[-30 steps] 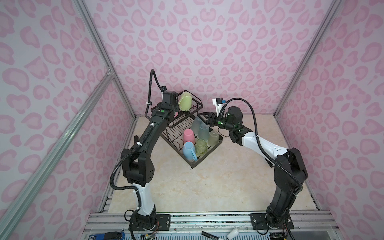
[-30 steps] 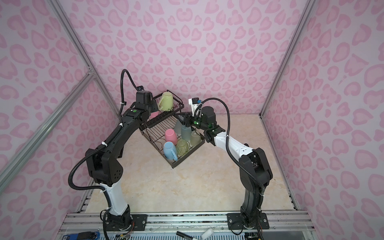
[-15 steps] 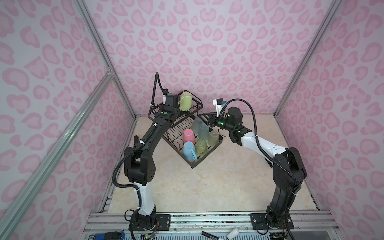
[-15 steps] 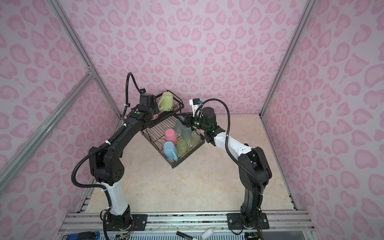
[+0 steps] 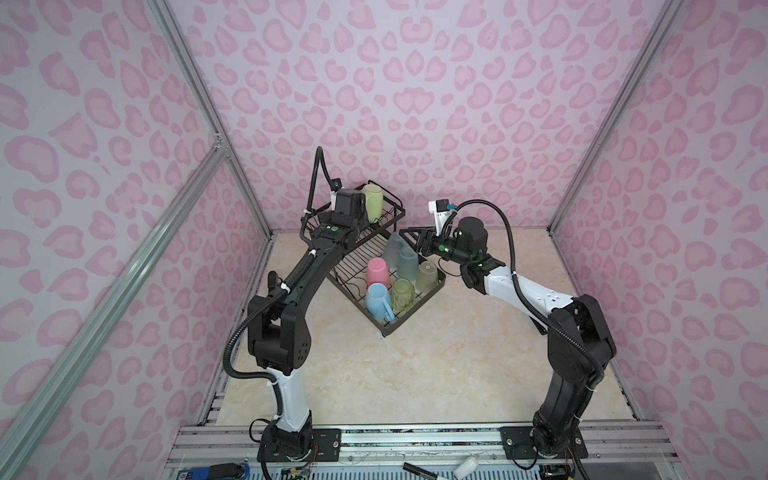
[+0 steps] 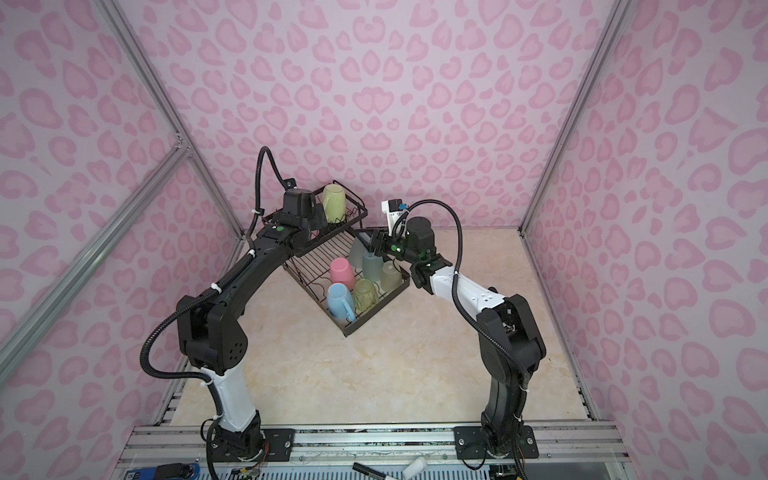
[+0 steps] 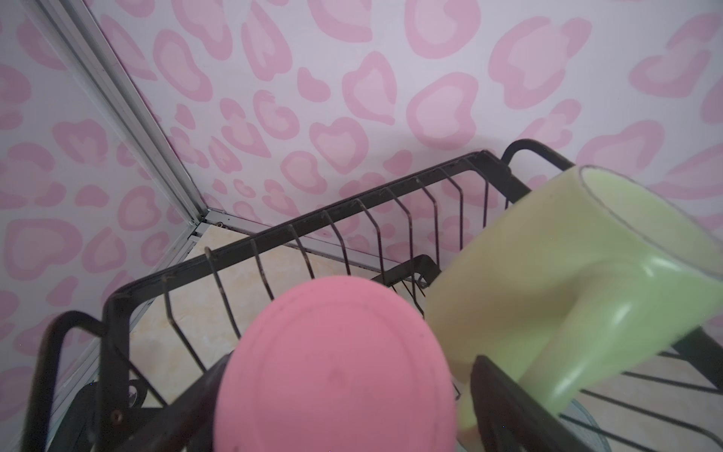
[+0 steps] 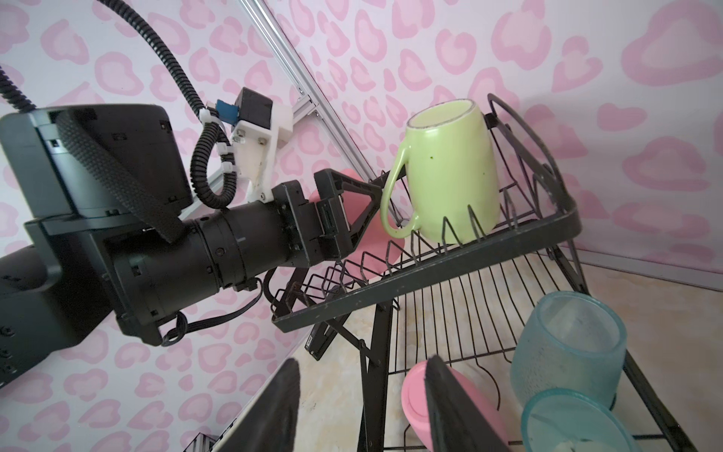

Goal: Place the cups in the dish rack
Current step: 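Lower the pink cup onto the upper tier beside the lime mug with the left gripper, then open the left gripper and withdraw both arms from the rack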

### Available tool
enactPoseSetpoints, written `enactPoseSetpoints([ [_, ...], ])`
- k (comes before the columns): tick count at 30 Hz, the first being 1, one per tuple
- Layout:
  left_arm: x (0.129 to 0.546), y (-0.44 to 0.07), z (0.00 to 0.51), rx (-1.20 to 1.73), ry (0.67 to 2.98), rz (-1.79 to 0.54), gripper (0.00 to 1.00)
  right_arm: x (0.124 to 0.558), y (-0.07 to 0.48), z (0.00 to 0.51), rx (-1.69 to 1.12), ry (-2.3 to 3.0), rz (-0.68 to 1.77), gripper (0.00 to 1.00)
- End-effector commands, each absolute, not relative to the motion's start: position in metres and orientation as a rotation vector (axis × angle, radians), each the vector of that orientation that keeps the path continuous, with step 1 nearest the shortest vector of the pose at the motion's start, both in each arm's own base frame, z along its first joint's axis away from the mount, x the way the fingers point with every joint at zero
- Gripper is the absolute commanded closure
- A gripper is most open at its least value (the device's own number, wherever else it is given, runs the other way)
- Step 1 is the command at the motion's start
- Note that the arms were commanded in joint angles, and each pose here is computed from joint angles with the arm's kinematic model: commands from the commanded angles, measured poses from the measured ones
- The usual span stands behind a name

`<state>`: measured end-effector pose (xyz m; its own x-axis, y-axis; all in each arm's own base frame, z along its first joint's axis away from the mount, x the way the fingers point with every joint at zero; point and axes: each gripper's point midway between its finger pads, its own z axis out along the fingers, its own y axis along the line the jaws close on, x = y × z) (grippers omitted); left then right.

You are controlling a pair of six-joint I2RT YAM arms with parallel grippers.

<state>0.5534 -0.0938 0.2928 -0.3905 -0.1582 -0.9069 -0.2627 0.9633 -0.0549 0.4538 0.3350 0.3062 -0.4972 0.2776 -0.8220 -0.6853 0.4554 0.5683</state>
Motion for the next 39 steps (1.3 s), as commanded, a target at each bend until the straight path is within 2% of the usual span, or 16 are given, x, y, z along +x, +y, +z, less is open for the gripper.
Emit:
enactPoseSetpoints([
  [1, 0.546, -0.085, 0.316, -0.305, 1.951, 0.146, 0.04, 0.451, 0.335, 0.315, -0.37, 1.68, 1.243, 0.48],
  [16, 0.525, -0.086, 0.354, -0.293, 1.904, 0.07, 0.03, 0.453, 0.333, 0.317, -0.403, 1.661, 1.192, 0.45],
  [20, 0.514, -0.082, 0.371, -0.306, 1.872, 0.051, 0.0, 0.451, 0.321, 0.32, -0.423, 1.659, 1.074, 0.36],
  [23, 0.506, -0.078, 0.383, -0.314, 1.853, 0.033, 0.03, 0.451, 0.307, 0.322, -0.425, 1.676, 0.951, 0.25],
  [26, 0.497, -0.073, 0.393, -0.322, 1.841, 0.005, 0.03, 0.454, 0.282, 0.323, -0.389, 1.7, 0.813, 0.17],
  [32, 0.482, -0.053, 0.397, -0.357, 1.839, -0.028, 0.03, 0.451, 0.219, 0.314, -0.278, 1.73, 0.527, 0.09],
  [39, 0.441, 0.01, 0.385, -0.546, 1.801, -0.083, 0.03, 0.432, 0.128, 0.292, -0.081, 1.761, 0.231, 0.03],
])
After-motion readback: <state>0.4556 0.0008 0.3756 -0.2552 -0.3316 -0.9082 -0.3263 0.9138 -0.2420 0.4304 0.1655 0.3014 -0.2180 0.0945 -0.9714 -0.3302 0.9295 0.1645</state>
